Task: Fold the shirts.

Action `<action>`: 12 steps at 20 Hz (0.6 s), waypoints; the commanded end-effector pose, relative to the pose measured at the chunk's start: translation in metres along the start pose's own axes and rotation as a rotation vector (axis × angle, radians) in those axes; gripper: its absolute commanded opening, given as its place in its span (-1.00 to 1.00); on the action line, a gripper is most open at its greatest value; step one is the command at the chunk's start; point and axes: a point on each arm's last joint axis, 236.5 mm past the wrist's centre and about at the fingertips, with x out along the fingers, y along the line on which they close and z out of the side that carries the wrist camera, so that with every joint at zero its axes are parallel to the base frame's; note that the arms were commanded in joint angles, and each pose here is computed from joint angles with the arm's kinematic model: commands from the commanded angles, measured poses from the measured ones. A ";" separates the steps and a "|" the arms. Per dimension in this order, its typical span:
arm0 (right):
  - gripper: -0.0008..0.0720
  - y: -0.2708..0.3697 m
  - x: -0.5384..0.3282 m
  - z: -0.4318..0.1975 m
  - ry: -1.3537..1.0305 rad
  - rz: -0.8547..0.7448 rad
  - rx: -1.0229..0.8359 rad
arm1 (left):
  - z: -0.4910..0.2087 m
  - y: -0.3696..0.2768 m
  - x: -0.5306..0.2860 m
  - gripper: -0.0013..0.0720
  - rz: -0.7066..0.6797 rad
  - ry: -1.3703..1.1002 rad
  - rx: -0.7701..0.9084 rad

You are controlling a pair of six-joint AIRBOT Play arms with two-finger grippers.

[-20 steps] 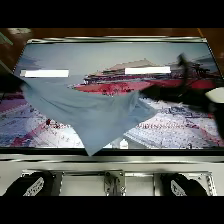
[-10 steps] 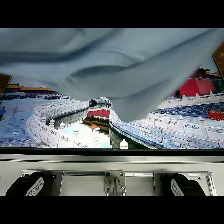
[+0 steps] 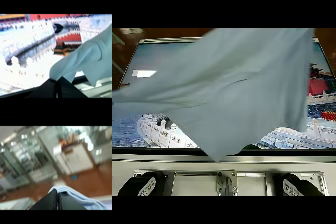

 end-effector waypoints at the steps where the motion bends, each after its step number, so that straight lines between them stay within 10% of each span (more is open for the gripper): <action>1: -0.81 -0.061 0.060 -0.128 0.347 -0.001 0.198 | -0.030 -0.010 0.063 -0.87 -0.151 0.146 -0.092; 12: -0.79 -0.151 0.066 -0.444 1.072 -0.246 0.312 | -0.032 0.023 0.217 -0.87 -0.238 0.001 -0.461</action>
